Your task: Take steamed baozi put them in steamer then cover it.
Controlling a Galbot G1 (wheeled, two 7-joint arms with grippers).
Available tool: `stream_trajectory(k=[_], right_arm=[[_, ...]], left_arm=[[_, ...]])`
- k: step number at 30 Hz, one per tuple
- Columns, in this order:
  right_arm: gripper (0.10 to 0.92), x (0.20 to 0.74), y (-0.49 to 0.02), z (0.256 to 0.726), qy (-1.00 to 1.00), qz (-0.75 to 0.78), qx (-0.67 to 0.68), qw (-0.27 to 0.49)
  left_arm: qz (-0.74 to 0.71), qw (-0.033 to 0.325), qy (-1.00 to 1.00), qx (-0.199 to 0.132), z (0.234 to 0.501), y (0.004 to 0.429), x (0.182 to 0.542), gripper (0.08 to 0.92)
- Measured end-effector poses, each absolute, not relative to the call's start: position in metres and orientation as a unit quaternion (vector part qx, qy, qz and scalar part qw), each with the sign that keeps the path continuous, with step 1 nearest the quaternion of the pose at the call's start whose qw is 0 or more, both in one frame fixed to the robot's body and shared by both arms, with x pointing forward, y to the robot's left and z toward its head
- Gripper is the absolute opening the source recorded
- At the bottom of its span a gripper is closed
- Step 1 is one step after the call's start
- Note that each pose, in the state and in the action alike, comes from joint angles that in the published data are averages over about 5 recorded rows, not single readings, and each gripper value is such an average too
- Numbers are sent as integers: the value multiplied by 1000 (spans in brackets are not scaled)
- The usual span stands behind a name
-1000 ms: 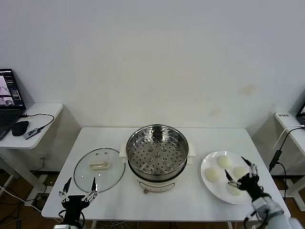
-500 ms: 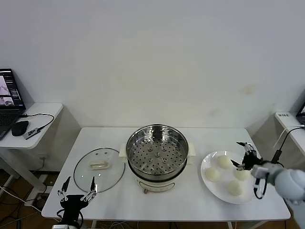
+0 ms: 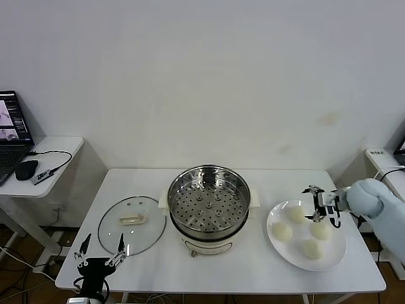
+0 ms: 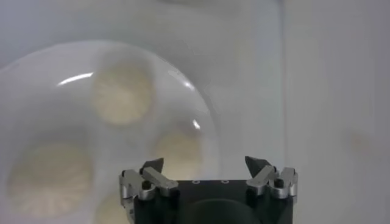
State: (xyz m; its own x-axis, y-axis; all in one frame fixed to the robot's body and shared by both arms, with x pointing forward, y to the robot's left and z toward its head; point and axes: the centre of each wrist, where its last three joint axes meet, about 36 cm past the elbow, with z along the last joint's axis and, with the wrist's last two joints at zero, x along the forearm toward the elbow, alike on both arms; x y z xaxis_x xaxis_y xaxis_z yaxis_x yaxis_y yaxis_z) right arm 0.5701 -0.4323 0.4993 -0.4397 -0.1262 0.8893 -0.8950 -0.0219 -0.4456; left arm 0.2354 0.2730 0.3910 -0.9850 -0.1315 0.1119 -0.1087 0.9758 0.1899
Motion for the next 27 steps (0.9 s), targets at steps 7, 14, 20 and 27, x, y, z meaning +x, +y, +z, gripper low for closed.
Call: stream_trajectory(k=[7,14,20,27], right_arm=[[823,595,-430,490,-585,576,432,372],[823,612,-424,474,-570,571,440,395],[823,620,-414,460,-562,566,446,405],[770,625,-408,448,-556,564,446,417]], left_arm=[[-95,58,-992,64,394,275,235,823],[-97,55,-992,64,395,275,236,823],[-99,54,-992,63,396,276,236,823],[-99,55,-992,64,396,276,236,823]])
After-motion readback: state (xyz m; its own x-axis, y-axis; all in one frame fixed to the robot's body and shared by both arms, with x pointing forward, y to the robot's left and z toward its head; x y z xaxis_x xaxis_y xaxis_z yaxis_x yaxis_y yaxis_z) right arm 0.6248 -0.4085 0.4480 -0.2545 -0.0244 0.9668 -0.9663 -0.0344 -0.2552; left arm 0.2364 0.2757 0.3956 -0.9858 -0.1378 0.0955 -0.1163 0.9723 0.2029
